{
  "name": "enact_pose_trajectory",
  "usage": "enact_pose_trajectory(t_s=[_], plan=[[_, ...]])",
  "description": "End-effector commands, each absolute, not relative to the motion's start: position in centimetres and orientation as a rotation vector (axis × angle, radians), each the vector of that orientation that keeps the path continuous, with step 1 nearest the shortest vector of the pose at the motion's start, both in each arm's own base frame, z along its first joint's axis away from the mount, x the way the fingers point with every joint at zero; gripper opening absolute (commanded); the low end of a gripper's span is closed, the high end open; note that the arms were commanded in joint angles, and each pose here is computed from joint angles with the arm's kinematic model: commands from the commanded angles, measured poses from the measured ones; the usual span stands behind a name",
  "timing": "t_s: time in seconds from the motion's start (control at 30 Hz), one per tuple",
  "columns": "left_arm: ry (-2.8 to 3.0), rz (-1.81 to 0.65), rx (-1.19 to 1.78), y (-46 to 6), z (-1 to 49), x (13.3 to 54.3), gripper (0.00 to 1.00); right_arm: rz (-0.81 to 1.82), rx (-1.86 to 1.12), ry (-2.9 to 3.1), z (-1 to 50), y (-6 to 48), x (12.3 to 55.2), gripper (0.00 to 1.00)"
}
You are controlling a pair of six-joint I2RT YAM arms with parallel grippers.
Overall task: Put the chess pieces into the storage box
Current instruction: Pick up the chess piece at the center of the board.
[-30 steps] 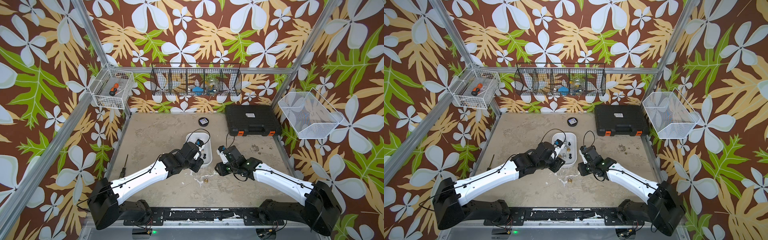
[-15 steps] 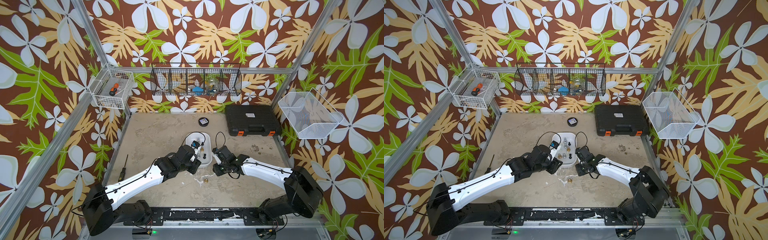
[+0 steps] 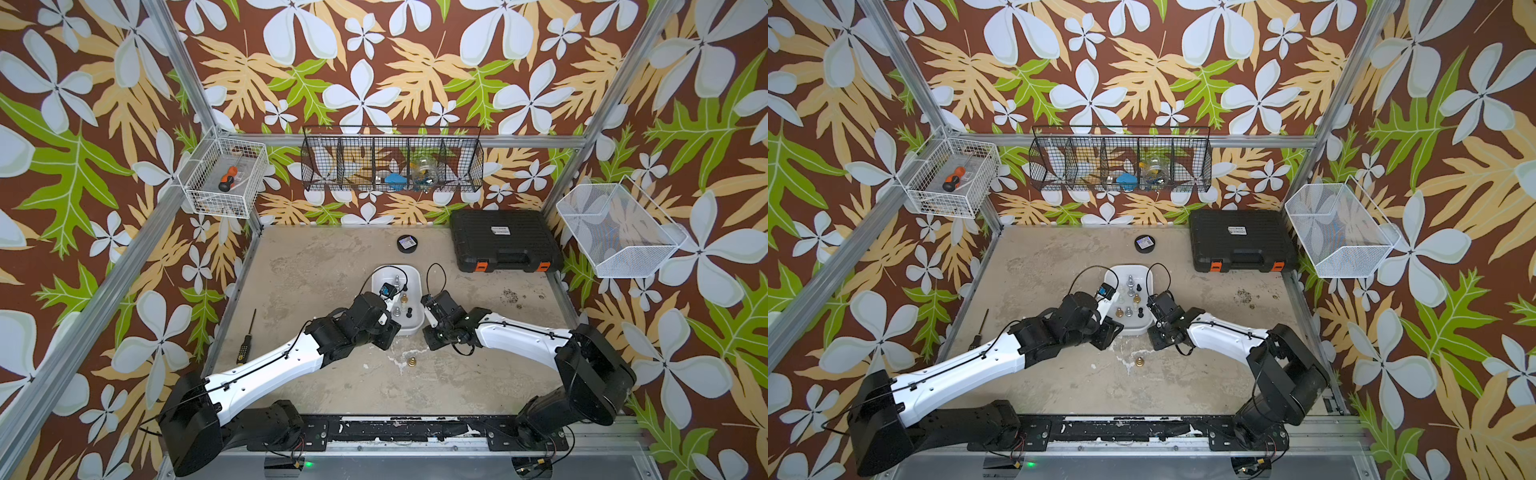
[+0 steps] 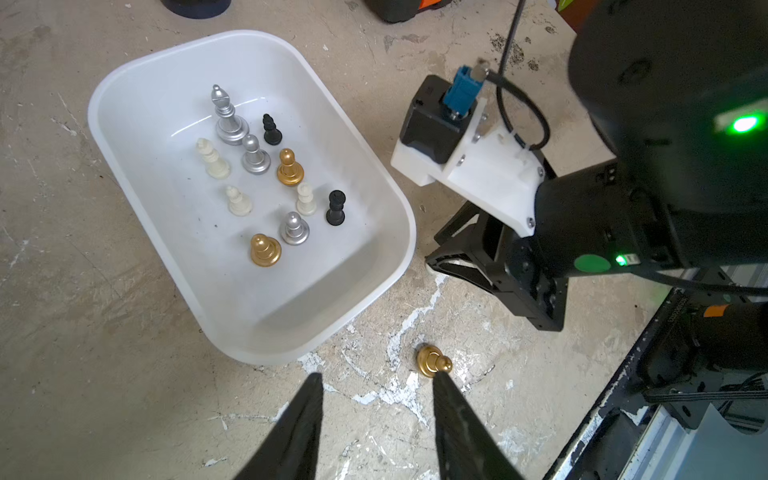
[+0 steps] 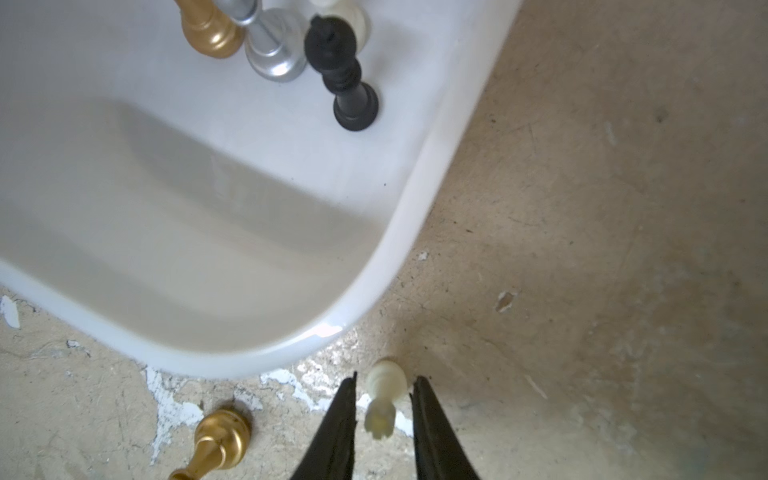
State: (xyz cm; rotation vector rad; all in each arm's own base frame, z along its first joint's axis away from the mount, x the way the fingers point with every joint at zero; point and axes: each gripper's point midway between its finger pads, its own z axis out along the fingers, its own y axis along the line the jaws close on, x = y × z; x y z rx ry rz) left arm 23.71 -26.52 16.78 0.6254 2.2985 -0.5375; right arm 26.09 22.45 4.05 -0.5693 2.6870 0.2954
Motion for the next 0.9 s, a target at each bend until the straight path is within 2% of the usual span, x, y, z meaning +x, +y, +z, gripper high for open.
enact_pose_trajectory(t_s=[0.0,0.33,0.53,0.67,0.87], plan=[[2.292,-0.54,0.601,-26.47,16.95,23.96,0.46,0.289,-0.572,2.671,4.36,22.46,26.24,0.25],[2.298,-0.532,0.599,-26.37,16.72,23.97,0.46,0.281,-0.574,2.68,3.76,22.07,25.68,0.25],[2.302,-0.529,0.595,-26.28,16.6,23.99,0.46,0.291,-0.577,2.669,3.83,22.28,25.79,0.2],[2.299,-0.523,0.594,-26.13,16.65,23.98,0.46,0.28,-0.576,2.664,3.94,22.3,26.05,0.26],[2.306,-0.521,0.598,-26.12,16.36,23.92,0.46,0.279,-0.589,2.665,3.83,22.51,26.15,0.23]])
